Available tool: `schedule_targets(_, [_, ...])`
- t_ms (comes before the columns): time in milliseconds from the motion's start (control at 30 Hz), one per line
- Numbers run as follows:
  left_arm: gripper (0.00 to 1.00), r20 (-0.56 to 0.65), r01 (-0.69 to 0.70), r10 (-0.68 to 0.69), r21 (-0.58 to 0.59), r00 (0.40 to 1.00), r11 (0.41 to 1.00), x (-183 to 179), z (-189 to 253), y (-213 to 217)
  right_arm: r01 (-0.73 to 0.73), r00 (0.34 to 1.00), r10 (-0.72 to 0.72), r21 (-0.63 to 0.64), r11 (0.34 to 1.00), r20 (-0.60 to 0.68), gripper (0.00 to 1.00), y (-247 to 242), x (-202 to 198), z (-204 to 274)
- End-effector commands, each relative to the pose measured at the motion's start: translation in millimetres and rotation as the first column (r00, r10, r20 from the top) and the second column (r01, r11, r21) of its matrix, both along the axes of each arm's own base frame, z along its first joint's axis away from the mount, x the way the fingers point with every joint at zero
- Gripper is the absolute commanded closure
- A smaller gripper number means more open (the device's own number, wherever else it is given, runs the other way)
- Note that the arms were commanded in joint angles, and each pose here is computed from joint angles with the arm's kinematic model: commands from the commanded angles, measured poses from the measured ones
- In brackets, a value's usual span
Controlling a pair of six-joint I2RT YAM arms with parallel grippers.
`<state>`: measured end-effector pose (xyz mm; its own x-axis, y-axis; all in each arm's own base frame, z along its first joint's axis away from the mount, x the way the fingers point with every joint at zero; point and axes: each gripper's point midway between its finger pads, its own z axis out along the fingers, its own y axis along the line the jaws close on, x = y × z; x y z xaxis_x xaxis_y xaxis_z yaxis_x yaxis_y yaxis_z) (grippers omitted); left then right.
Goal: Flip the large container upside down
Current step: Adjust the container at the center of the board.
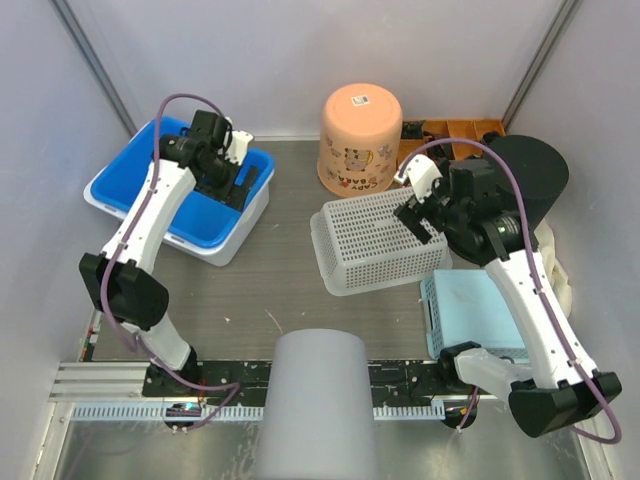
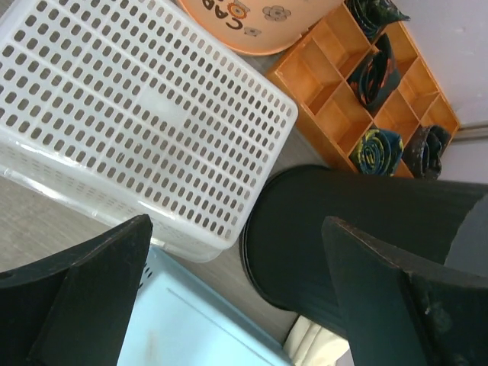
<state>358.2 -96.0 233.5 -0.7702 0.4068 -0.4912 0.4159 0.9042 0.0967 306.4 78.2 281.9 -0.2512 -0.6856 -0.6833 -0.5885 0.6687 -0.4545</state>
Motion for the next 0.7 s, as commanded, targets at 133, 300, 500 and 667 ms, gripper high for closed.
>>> schedule_targets(133, [0.11, 0.075, -0.015, 0.014, 0.014, 0.997, 1.0, 37, -5, -7, -0.014, 1.0, 0.013, 0.044, 0.999, 0.024, 0.0, -13, -27, 5])
schedule_targets(300, [0.11, 0.036, -0.007, 0.007, -0.005, 0.999, 1.0, 34, -17, -11, -0.004, 1.0, 0.004, 0.085, 0.996, 0.007, 0.0, -14, -32, -3])
schedule_targets(500, [0.21, 0.005, -0.004, 0.004, 0.025, 1.0, 1.0, 38, -30, -9, 0.001, 1.0, 0.0, 0.106, 0.994, -0.008, 0.0, -13, -33, -4])
schedule_targets(667, [0.23, -0.057, -0.007, 0.009, 0.043, 0.998, 0.999, 39, -46, -10, -0.002, 1.0, 0.002, 0.119, 0.993, 0.002, 0.0, -12, -32, 3])
